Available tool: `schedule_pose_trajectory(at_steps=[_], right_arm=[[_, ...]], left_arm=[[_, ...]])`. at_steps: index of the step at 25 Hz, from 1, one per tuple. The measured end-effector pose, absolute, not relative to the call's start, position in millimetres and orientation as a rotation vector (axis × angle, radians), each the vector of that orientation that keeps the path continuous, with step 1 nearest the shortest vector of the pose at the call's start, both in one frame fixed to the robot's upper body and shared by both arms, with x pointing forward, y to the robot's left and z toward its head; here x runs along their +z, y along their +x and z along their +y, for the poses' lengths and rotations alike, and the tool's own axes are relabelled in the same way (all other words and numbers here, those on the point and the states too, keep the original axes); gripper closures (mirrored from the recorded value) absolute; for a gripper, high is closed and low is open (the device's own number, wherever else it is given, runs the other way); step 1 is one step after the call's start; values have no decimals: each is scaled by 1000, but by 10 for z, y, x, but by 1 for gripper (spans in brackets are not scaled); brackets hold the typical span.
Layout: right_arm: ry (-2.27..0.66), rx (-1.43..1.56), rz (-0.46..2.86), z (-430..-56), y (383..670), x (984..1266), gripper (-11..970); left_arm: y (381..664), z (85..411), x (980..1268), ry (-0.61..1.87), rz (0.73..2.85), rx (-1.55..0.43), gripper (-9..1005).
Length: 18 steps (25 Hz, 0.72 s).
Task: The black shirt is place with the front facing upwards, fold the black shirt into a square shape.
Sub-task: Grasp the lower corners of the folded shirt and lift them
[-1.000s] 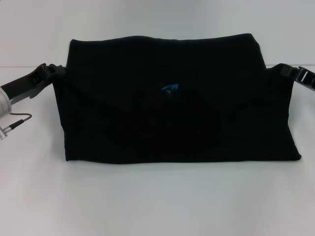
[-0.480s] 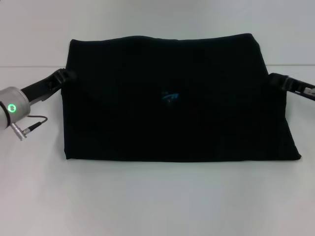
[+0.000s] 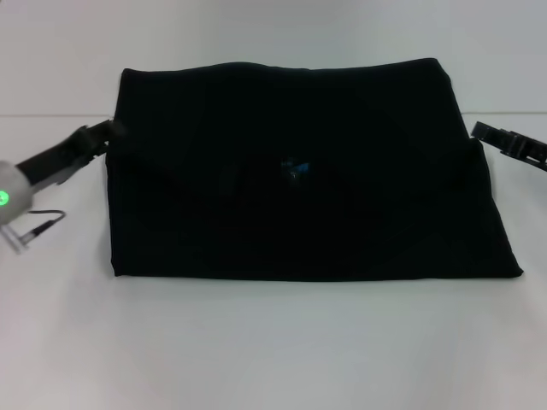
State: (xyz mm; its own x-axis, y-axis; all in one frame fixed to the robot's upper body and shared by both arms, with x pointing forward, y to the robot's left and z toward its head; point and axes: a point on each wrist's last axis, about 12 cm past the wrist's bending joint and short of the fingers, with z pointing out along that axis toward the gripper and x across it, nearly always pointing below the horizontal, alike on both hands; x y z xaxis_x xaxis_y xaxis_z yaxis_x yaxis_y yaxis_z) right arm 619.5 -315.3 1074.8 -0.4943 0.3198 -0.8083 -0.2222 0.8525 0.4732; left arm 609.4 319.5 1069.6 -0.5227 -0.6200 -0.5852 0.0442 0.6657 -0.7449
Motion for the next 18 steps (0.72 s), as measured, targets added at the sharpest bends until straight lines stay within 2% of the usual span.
schedule_pose_trajectory(at_steps=[4,8,12,16,18], right_arm=[[-216,749,1924,-3169,5996,10830,424],[-558,809,1844,-3036,5739,10800,332],[-749,879,1788,-2863,5537,10720,223],[-837,923,1777,-2710,5398,10609,69],[-870,928,1782,-2657,5357,10559,59]], left_arm=[[5934,3403,10761,-396,1998,-1030,631],[5788,3517,10798,-286,2100,-1095,433],[5649,3578,10767,-209,2150,-1080,246],[5525,3552,10676,-109,2154,-1044,251],[5490,3530,10631,-62,2156,-1015,253]])
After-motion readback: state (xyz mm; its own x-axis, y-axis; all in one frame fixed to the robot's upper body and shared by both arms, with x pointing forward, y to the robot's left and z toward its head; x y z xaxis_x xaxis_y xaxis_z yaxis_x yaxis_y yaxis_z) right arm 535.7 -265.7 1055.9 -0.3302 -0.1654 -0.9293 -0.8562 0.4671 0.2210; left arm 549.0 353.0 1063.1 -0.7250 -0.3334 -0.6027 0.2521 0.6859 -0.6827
